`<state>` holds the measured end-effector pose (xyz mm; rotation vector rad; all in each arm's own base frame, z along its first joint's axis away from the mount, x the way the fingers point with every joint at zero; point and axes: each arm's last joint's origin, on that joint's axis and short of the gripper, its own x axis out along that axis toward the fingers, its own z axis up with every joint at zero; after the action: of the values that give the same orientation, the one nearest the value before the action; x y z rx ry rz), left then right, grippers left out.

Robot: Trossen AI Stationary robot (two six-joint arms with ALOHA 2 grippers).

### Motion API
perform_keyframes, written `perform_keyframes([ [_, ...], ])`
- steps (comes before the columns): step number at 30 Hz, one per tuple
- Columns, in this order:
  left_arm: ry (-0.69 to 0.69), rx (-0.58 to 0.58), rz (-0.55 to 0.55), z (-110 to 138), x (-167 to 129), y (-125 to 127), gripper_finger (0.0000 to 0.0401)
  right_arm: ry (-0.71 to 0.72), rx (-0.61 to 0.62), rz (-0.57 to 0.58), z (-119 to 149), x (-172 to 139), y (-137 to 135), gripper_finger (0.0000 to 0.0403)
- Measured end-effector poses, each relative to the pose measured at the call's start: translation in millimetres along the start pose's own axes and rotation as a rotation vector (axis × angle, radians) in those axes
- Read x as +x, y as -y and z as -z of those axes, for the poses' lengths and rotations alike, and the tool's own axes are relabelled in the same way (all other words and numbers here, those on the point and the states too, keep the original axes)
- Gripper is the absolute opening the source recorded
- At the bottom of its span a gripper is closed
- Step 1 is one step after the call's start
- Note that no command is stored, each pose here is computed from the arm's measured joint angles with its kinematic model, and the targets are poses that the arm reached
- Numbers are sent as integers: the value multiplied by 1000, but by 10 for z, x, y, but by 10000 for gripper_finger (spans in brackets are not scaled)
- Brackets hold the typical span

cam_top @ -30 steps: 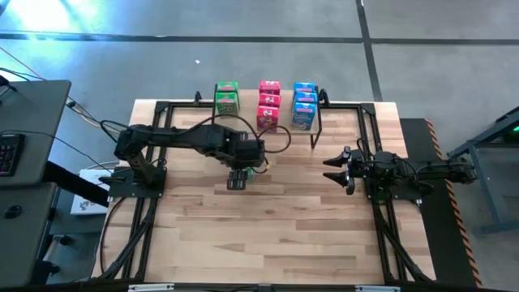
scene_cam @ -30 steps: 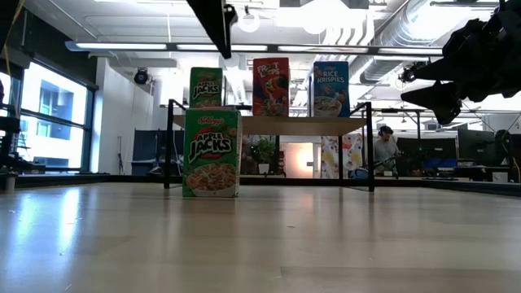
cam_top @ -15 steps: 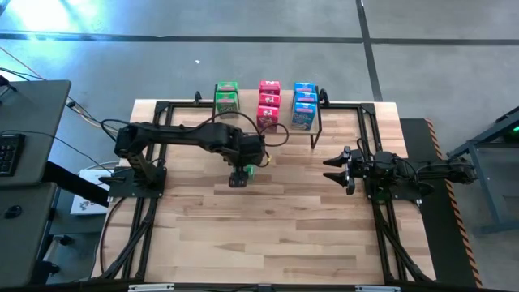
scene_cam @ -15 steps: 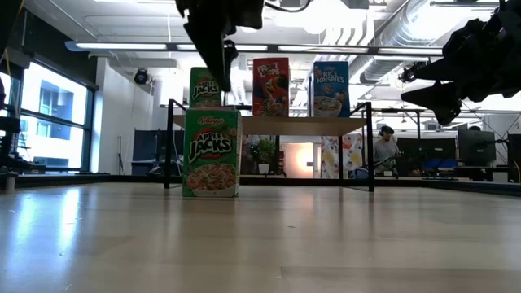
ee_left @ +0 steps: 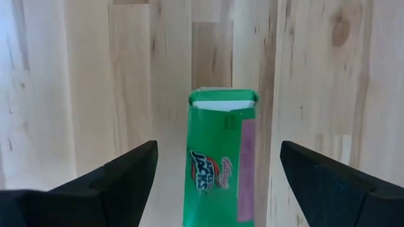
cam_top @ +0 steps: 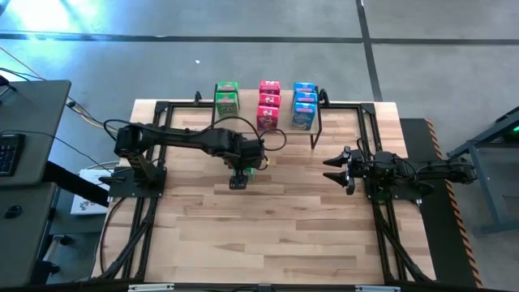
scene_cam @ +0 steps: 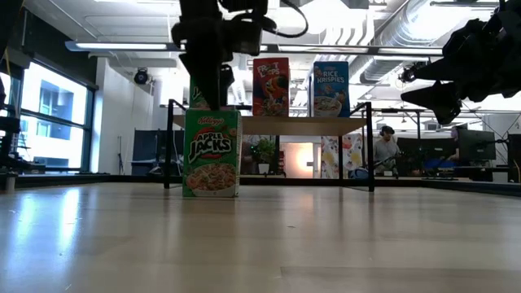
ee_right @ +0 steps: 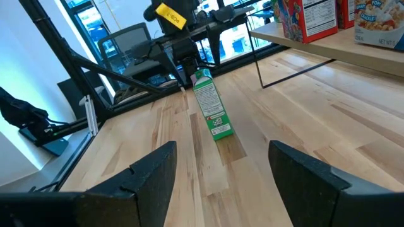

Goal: Stack cereal on shelf
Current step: Put the green cereal box on the shelf aligned with the other green cereal boxes

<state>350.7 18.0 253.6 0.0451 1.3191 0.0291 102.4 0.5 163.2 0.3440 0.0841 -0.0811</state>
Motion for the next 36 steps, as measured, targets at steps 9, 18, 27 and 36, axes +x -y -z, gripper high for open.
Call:
perform_keyframes([
  [9,2,1,0,38,119,7,314,0,0,0,0,0,0,244],
  [18,-3,29,0,43,119,11,236,0,0,0,0,0,0,244],
  [27,-4,30,7,44,119,20,185,0,0,0,0,0,0,244],
  [36,-3,33,26,43,118,36,143,0,0,0,0,0,0,244],
])
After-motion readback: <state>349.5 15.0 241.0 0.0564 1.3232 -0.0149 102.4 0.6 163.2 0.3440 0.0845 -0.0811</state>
